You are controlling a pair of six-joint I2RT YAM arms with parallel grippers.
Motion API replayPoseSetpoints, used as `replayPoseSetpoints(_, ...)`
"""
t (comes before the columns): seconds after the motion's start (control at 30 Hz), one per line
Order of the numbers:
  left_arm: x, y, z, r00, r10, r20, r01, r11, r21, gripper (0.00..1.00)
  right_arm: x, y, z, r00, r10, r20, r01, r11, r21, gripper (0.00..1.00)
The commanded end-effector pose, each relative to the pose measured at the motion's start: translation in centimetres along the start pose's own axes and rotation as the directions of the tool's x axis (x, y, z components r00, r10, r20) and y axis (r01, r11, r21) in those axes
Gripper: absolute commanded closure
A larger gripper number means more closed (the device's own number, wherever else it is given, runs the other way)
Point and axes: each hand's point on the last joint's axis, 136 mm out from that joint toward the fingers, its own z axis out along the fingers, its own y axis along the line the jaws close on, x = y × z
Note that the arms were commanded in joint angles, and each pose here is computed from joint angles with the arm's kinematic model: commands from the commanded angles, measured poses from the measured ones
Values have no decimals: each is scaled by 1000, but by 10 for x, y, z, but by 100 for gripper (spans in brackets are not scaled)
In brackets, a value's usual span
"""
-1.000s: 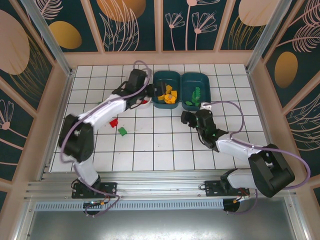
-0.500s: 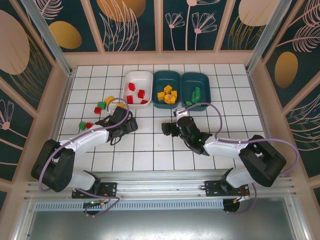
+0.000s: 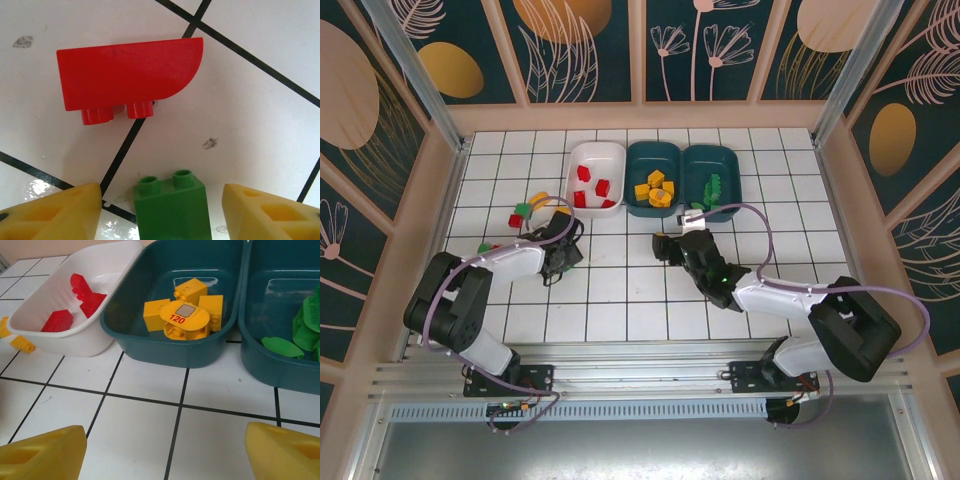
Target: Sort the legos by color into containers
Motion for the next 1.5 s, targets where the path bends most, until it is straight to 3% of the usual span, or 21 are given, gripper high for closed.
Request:
replayPoseSetpoints(0.0,-2,-6,6,1000,-16,-6,16,1000,16,42,-7,-10,-1,999,28,38,-30,999,39,17)
replayPoseSetpoints(0.23,-15,-15,3,998,22,54,-25,998,52,69,-8,-13,-2,999,32,41,-34,998,51,18)
replayPoseSetpoints(0.4,-18,-30,-4,998,47,50,-52,993,108,75,-8,-17,-2,998,39,44,-41,997,63,18)
replayPoseSetpoints(0.5,-16,-56,-13,998,58,32,-63,976,208,75,-10,-26,-2,997,61,50,-66,994,88,18)
replayPoseSetpoints(0.7,-12,-174,-47,973,224,60,-228,885,406,75,0,-107,-1,949,312,41,-310,906,289,16)
replayPoseSetpoints(0.87,-8,-276,-75,940,315,131,-327,722,609,75,3,-153,-21,871,475,124,-488,812,319,15)
replayPoseSetpoints(1.03,0,-358,-78,910,385,154,-367,576,730,74,2,-164,-30,844,511,165,-536,788,303,14)
replayPoseSetpoints(1.27,14,-427,-65,879,449,164,-395,489,778,68,1,-167,-33,842,511,171,-539,785,306,13)
replayPoseSetpoints(1.37,15,-435,-58,884,444,148,-379,493,783,65,-2,-167,-35,841,509,183,-541,788,295,13)
replayPoseSetpoints(1.47,12,-439,-62,888,433,152,-372,487,790,55,-4,-166,-37,841,507,188,-541,791,286,13)
